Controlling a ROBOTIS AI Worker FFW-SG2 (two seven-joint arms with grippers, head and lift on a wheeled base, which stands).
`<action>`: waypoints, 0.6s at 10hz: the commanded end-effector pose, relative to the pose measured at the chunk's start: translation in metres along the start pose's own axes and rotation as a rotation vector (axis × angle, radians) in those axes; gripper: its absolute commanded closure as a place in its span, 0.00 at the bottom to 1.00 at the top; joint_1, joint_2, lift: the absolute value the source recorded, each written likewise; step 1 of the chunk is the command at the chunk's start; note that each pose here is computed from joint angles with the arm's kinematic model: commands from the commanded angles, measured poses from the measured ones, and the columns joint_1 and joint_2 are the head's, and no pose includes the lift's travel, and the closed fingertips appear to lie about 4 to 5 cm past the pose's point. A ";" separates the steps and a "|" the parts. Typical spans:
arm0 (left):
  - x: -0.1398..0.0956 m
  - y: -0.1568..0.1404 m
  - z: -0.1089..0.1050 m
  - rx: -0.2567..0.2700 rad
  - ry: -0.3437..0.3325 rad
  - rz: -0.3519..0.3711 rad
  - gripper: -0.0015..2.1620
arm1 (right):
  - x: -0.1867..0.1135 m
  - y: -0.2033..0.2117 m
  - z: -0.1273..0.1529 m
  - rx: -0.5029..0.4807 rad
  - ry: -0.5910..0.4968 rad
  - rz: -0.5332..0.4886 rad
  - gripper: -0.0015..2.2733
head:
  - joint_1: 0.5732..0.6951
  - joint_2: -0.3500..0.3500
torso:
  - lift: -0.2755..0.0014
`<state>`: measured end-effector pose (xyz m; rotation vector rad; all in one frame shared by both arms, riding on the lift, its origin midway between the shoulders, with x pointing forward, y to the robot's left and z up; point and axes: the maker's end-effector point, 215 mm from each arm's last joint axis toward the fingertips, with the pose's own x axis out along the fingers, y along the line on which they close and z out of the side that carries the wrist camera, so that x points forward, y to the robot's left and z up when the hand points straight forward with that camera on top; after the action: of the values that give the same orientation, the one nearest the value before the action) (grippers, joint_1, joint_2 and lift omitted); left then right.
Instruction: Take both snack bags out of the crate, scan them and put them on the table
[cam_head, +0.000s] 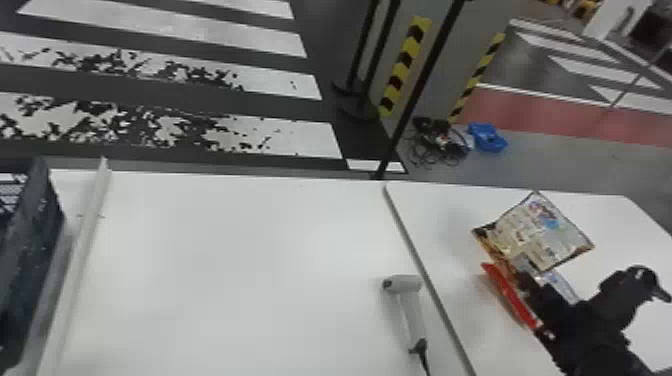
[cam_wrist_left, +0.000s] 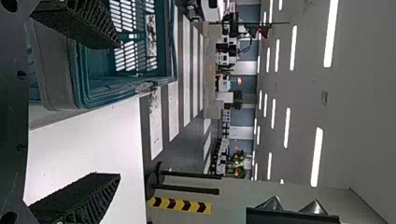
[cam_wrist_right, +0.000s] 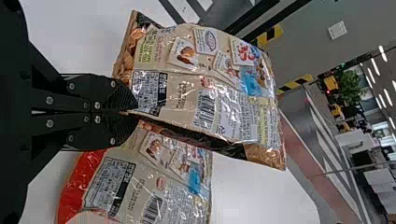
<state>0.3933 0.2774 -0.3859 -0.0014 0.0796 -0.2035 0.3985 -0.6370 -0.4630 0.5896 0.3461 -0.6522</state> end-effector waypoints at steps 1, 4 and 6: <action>0.000 0.001 -0.001 0.000 0.002 0.003 0.00 | 0.008 -0.013 -0.001 0.019 -0.008 -0.032 0.49 | 1.00 0.00 | 0.66; 0.000 0.001 0.000 0.001 0.000 0.002 0.00 | 0.007 -0.024 -0.003 0.016 -0.013 -0.057 0.01 | 1.00 0.00 | 0.66; 0.000 0.000 0.002 0.004 -0.002 -0.001 0.00 | -0.001 -0.025 0.005 0.004 -0.047 -0.053 0.03 | 1.00 0.00 | 0.66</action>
<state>0.3933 0.2777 -0.3853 0.0007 0.0793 -0.2043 0.3830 -0.6557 -0.4721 0.5757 0.3297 -0.7169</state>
